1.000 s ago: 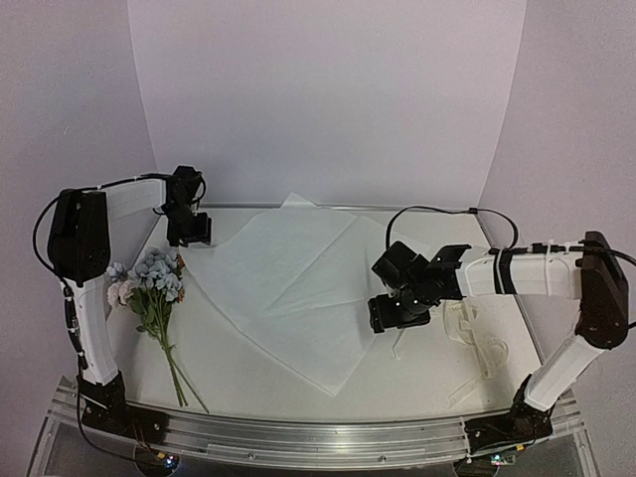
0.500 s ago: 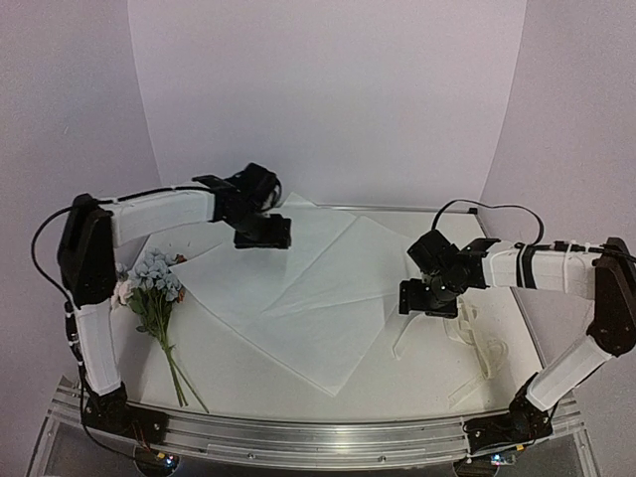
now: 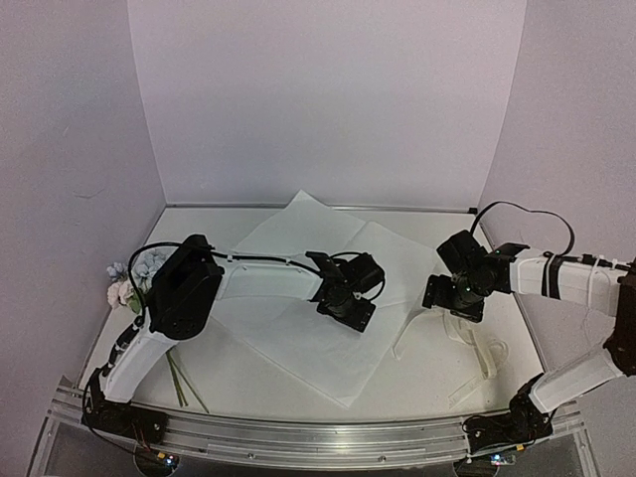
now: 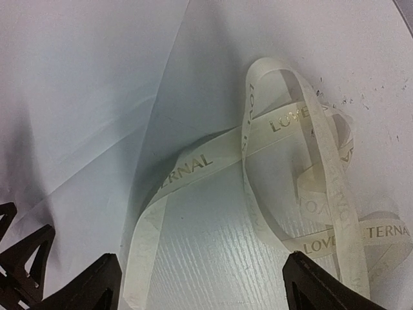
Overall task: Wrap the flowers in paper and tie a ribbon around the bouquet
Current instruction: Adjust the flattened wrapping paper at the center of the board, then pick up the fake flower from the corner of the board.
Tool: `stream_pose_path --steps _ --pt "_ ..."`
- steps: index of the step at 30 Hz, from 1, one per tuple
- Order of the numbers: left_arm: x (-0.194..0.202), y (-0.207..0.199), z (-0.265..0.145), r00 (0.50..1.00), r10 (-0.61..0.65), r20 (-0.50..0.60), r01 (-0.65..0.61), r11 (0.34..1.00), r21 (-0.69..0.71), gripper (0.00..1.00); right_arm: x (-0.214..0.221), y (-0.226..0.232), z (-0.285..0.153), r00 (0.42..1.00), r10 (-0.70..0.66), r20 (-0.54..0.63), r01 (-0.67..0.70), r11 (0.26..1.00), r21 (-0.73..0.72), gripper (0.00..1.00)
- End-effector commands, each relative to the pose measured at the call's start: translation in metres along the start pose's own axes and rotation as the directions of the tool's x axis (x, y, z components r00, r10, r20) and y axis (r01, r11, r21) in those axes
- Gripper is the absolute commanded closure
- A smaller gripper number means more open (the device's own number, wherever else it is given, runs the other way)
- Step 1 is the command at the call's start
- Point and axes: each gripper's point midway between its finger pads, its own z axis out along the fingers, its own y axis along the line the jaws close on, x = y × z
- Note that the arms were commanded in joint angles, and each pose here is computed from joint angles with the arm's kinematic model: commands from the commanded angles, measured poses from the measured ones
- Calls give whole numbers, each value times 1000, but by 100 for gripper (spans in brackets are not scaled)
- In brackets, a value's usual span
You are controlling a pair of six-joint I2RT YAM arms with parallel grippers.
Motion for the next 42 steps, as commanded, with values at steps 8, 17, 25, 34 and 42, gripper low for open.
stream_pose_path --steps 8,17,25,34,42 --pt "116 25 -37 938 311 -150 -305 950 63 30 10 -2 9 999 -2 -53 4 1000 27 15" --pt "42 17 -62 988 155 -13 -154 987 39 18 7 1 2 998 -27 -50 27 1000 6 14" --pt "-22 90 -143 948 -275 159 284 958 -38 10 18 13 -10 991 -65 -120 57 996 -70 14" --pt "77 248 -214 679 -659 324 732 643 -227 9 36 32 -21 974 -149 -169 123 980 -157 12" --pt "202 305 -236 422 -824 377 888 294 -353 1 48 48 -19 963 -200 -181 160 964 -212 12"
